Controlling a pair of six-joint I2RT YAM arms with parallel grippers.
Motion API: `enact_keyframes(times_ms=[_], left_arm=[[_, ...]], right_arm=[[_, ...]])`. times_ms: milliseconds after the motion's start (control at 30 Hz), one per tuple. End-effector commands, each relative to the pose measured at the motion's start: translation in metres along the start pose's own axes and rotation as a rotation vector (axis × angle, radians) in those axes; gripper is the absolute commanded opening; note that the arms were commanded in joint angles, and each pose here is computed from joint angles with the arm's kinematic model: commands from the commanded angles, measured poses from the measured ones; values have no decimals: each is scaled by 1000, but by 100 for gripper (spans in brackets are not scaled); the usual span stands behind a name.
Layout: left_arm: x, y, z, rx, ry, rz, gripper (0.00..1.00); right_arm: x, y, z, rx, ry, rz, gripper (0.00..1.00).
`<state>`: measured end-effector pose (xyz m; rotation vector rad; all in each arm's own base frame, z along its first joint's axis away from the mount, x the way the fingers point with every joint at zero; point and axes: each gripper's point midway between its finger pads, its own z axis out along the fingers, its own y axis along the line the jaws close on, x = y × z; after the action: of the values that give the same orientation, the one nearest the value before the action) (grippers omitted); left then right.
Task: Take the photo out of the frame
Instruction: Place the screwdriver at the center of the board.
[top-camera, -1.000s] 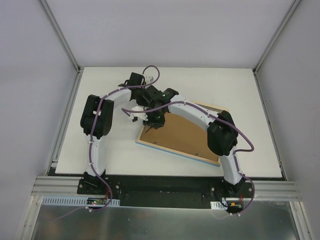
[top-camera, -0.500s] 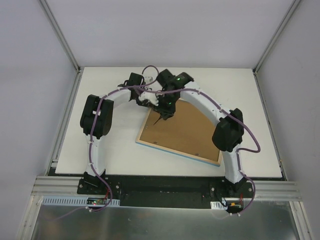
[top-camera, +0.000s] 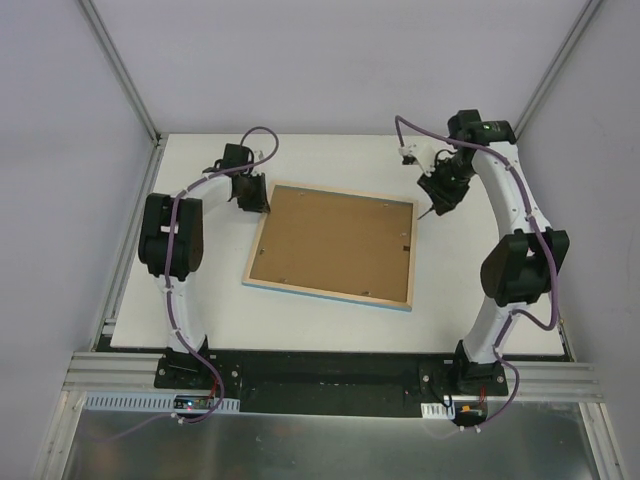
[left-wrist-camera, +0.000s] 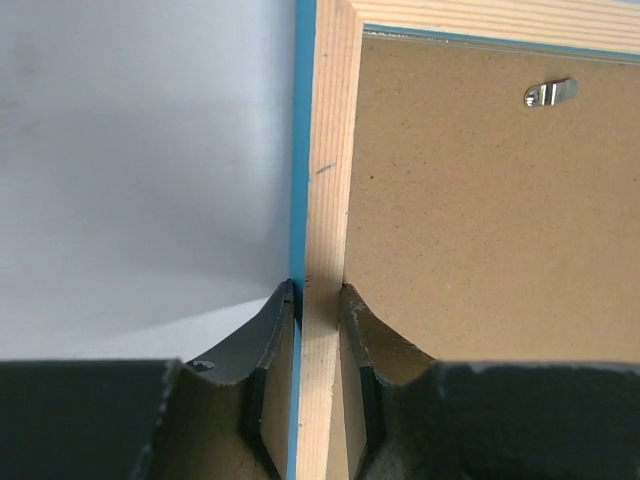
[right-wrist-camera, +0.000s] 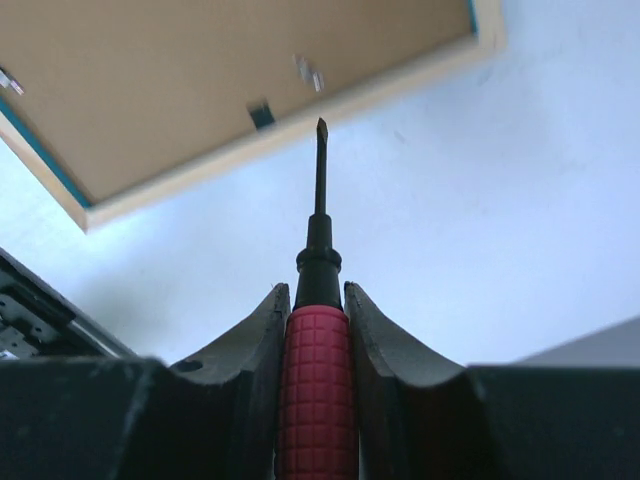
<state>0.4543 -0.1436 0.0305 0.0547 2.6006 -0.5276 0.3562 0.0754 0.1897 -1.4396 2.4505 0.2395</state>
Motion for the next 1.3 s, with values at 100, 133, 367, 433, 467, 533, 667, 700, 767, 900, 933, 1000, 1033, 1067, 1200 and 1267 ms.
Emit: enact_keyframes(times_ms=[100, 133, 367, 433, 467, 533, 667, 700, 767, 900, 933, 1000, 1033, 1067, 1200, 1267], left_arm=[[3, 25, -35, -98, -15, -101, 0], [1, 23, -37, -92, -21, -97, 0], [-21, 5, -71, -48, -109, -12, 36], [-31, -3, -85, -27, -145, 27, 41], [-34, -6, -91, -15, -159, 51, 43], [-37, -17, -100, 20, -178, 111, 45], [-29, -47, -112, 128, -185, 282, 47], [-24, -53, -113, 138, -183, 324, 47], [-7, -72, -111, 196, -160, 428, 47], [35, -110, -105, 273, -110, 649, 48], [46, -118, -104, 287, -97, 696, 48], [72, -137, -101, 319, -65, 801, 49], [81, -142, -99, 318, -53, 844, 49], [92, -147, -97, 324, -38, 887, 49], [126, -159, -89, 331, 18, 987, 53], [141, -164, -85, 333, 43, 1036, 55]], right_arm=[[128, 47, -25, -262, 438, 151, 1], [135, 46, -20, -288, 468, 166, 1], [146, 24, 20, -377, 577, 231, 2], [143, 11, 33, -377, 589, 246, 5], [141, 5, 40, -379, 588, 258, 8], [135, -7, 57, -379, 573, 288, 11], [120, -27, 84, -382, 485, 383, 15], [113, -33, 89, -370, 457, 398, 16], [104, -43, 99, -346, 406, 418, 16], [96, -71, 115, -247, 351, 436, 17], [95, -74, 119, -236, 339, 443, 16], [94, -87, 128, -186, 290, 458, 15], [96, -89, 132, -169, 283, 461, 15], [98, -94, 135, -138, 274, 457, 14], [105, -110, 142, -63, 263, 504, 9], [108, -118, 144, -27, 261, 538, 11]])
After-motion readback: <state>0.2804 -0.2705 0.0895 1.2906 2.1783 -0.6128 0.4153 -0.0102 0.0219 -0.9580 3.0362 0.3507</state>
